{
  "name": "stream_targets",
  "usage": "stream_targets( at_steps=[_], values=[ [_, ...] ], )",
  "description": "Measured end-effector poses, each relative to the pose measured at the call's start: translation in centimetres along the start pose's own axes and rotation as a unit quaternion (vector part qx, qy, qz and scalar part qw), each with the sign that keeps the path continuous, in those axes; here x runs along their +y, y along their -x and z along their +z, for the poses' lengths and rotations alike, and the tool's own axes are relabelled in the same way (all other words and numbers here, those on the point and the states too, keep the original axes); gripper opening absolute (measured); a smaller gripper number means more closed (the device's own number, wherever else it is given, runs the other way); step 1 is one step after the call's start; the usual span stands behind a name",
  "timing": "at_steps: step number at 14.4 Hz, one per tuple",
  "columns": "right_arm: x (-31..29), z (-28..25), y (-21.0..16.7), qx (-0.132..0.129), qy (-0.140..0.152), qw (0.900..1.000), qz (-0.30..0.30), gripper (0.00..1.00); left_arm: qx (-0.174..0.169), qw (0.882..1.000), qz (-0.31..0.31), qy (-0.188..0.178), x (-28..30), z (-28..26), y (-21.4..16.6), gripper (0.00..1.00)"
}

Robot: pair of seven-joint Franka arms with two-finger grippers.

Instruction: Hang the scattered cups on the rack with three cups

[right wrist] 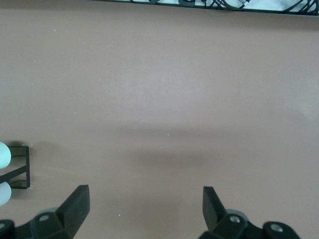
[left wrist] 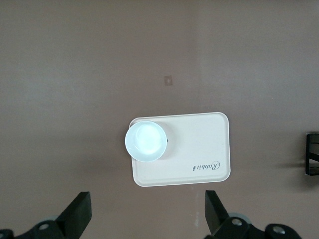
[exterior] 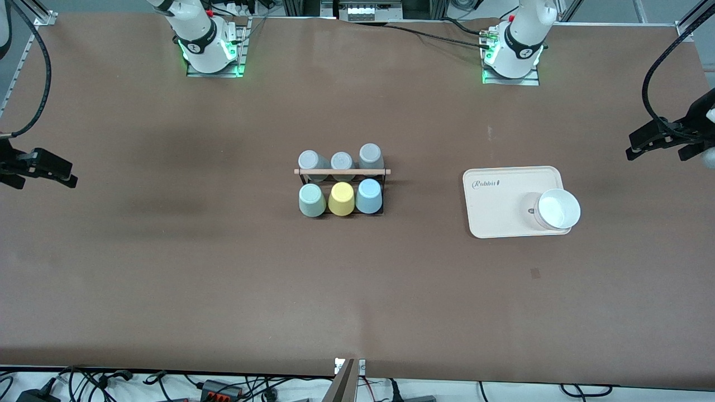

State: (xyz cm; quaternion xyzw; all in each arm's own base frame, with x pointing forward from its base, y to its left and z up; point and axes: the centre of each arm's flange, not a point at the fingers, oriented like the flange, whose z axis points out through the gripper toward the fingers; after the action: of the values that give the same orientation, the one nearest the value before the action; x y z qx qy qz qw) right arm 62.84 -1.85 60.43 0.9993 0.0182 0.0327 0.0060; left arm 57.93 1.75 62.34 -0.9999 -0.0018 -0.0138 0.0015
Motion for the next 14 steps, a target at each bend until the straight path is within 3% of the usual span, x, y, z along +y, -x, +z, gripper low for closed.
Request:
stream_targets(
  at_steps=[8,14],
  values=[
    [-0.5,1.5,7.4,-0.004,0.002,1.0,-0.001,1.0,0.0,1.0,0.0,0.0,0.0,0.0,0.0,1.0],
    [-0.3,1.9,8.4,-0.017,0.001,1.0,0.001,1.0,0.0,1.0,0.0,0.0,0.0,0.0,0.0,1.0]
  ],
)
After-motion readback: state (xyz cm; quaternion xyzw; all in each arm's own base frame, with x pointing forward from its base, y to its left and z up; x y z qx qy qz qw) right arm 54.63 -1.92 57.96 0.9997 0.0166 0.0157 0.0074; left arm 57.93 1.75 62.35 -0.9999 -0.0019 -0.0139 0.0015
